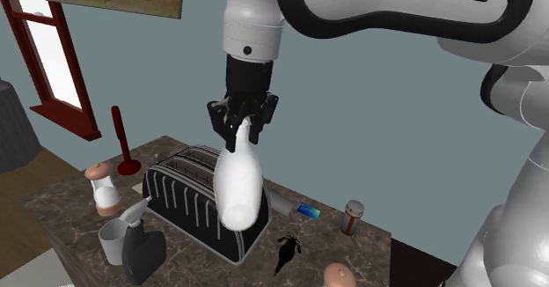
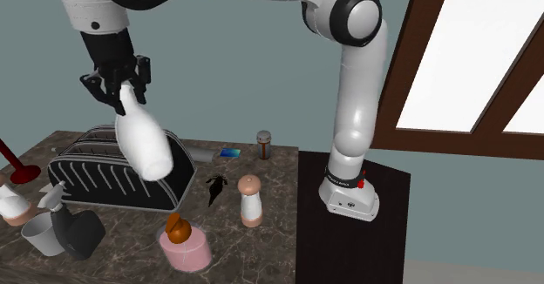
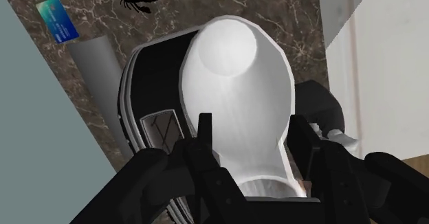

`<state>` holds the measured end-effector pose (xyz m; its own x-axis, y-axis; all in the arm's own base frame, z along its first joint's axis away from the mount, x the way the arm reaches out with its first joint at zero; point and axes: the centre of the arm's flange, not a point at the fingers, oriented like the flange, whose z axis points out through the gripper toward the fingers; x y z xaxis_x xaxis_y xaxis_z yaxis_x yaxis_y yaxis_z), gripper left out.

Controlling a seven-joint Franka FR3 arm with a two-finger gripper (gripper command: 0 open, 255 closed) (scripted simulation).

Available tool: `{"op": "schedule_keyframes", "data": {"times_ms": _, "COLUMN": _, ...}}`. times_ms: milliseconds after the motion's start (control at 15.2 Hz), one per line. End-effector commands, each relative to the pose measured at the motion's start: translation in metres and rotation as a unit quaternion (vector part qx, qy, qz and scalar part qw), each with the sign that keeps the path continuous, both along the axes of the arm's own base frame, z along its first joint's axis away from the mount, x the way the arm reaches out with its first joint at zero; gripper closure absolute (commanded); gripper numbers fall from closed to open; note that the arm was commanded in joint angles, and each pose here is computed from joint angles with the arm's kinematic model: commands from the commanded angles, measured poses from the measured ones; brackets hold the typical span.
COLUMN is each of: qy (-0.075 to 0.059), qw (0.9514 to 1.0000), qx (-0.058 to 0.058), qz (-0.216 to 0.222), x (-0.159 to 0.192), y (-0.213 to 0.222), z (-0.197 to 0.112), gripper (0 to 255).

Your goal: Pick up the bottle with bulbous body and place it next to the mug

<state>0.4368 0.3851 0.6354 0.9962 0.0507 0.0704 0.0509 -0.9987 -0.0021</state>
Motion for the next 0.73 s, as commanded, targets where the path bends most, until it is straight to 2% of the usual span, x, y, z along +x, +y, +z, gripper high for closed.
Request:
{"op": "schedule_keyframes", "data": {"times_ms": 0, "qy": 0.0, "qw": 1.0, "qx": 0.0, "qz": -0.002, "x": 0.014, "y": 0.023, "z": -0.007, "gripper": 255}}
{"op": "schedule_keyframes", "data": {"times_ms": 528, "qy": 0.0, "qw": 1.0, "qx": 0.0, "qz": -0.002, "x": 0.061, "y": 0.112, "z": -0.039, "gripper": 255}}
{"op": "schedule_keyframes", "data": {"times_ms": 660, "qy": 0.0, "qw": 1.0, "qx": 0.0, "qz": -0.002, "x": 0.061, "y": 0.112, "z": -0.049, "gripper": 255}}
